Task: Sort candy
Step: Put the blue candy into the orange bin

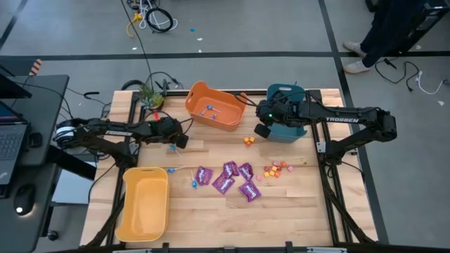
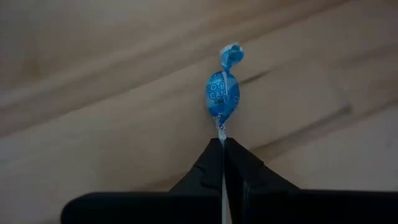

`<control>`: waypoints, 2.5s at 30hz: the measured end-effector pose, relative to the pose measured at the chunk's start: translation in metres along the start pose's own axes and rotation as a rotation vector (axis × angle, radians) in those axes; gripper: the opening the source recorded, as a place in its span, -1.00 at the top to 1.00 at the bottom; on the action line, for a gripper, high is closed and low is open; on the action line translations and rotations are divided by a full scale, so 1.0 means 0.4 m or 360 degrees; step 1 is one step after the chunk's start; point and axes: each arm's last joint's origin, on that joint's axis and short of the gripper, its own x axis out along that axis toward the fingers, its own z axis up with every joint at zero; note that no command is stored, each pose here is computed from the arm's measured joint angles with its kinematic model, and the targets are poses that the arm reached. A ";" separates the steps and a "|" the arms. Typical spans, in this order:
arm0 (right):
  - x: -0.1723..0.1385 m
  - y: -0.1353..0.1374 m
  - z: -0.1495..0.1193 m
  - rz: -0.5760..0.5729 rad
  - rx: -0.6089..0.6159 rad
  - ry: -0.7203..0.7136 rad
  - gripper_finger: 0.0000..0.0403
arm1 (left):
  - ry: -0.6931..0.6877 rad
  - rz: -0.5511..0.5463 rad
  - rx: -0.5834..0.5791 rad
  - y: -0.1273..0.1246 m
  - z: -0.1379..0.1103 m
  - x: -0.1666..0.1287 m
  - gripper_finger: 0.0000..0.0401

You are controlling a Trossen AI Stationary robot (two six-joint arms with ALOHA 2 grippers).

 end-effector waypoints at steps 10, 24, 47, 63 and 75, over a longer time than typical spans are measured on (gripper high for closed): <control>0.000 0.000 0.005 0.0003 0.0015 -0.0031 0.57 | -0.0095 0.0068 0.0081 -0.009 0.033 -0.057 1.00; 0.000 0.000 0.001 0.0001 0.0004 -0.0007 0.57 | -0.0079 -0.0011 0.0439 -0.079 0.068 -0.187 1.00; 0.000 0.000 0.002 0.0002 -0.0036 -0.0015 0.57 | -0.0388 -0.0429 0.0828 -0.177 0.124 -0.297 1.00; 0.000 0.001 0.007 0.0003 -0.0047 -0.0040 0.57 | -0.0731 -0.0307 0.0731 -0.151 0.262 -0.243 1.00; 0.000 0.001 0.007 0.0003 -0.0046 -0.0039 0.57 | -0.0706 -0.0303 0.0684 -0.121 0.347 -0.130 1.00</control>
